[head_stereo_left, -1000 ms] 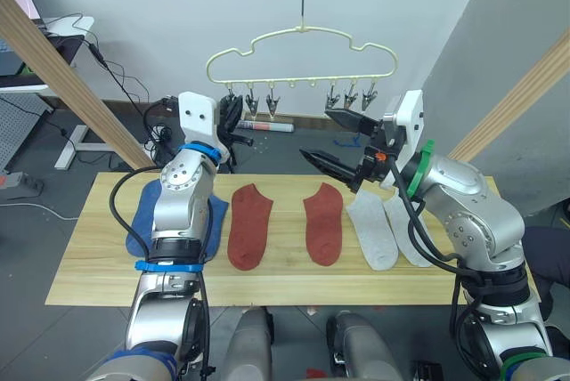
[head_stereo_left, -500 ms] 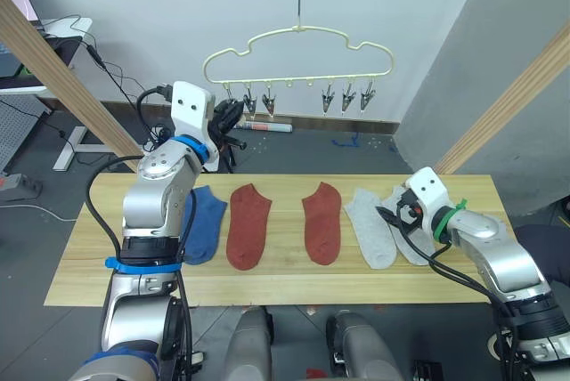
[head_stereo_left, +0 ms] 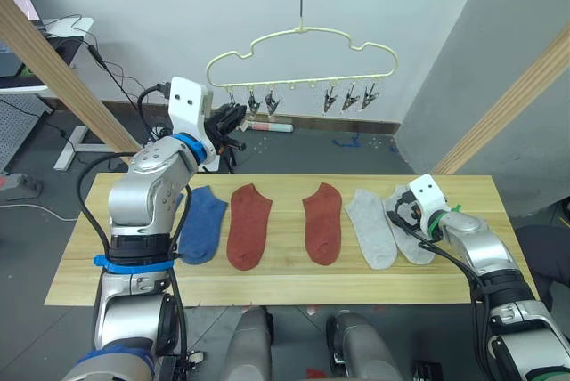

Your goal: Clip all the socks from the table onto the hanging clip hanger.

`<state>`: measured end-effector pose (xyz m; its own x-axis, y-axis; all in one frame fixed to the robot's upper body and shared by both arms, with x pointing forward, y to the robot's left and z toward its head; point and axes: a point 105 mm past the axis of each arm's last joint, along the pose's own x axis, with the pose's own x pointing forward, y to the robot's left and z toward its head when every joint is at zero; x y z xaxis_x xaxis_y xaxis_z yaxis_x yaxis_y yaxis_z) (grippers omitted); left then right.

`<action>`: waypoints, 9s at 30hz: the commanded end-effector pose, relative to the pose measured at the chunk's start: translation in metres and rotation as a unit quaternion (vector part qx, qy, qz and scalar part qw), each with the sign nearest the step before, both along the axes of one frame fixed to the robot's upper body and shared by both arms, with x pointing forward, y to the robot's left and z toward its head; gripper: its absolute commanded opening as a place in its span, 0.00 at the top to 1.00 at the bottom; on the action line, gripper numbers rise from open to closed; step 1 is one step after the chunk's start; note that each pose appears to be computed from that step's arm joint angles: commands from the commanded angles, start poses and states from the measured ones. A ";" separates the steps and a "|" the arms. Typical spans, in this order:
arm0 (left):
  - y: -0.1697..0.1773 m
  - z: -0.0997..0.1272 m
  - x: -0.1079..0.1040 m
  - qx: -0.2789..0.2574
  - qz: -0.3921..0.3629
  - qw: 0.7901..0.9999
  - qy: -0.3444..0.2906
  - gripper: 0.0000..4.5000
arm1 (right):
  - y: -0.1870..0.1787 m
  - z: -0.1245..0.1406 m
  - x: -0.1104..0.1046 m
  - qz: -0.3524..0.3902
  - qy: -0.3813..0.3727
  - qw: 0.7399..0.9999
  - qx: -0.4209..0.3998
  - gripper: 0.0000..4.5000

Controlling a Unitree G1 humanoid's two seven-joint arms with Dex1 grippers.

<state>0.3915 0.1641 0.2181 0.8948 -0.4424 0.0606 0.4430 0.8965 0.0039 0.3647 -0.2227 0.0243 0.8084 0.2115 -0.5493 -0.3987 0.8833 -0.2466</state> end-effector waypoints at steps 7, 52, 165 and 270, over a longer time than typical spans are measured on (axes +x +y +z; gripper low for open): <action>0.002 0.014 -0.004 -0.010 -0.001 1.000 -0.018 0.94 | -0.013 -0.022 -0.023 -0.009 0.037 0.999 -0.012 0.70; -0.008 0.010 -0.004 -0.011 -0.033 0.999 -0.005 0.94 | -0.021 -0.014 -0.045 0.007 0.086 0.996 0.014 0.01; -0.029 0.034 -0.041 -0.296 -0.181 0.928 0.140 0.22 | 0.254 0.188 -0.030 0.291 -0.080 0.901 0.311 1.00; -0.027 0.004 -0.006 0.003 0.029 0.988 -0.154 0.57 | 0.180 0.246 -0.082 0.420 -0.297 0.825 0.235 0.00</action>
<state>0.3883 0.1388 0.2102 0.8758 -0.3881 0.2869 0.3701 0.9216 0.1170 0.2933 -0.0447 0.2566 0.4003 0.9034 0.1535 -0.8579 0.4284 -0.2837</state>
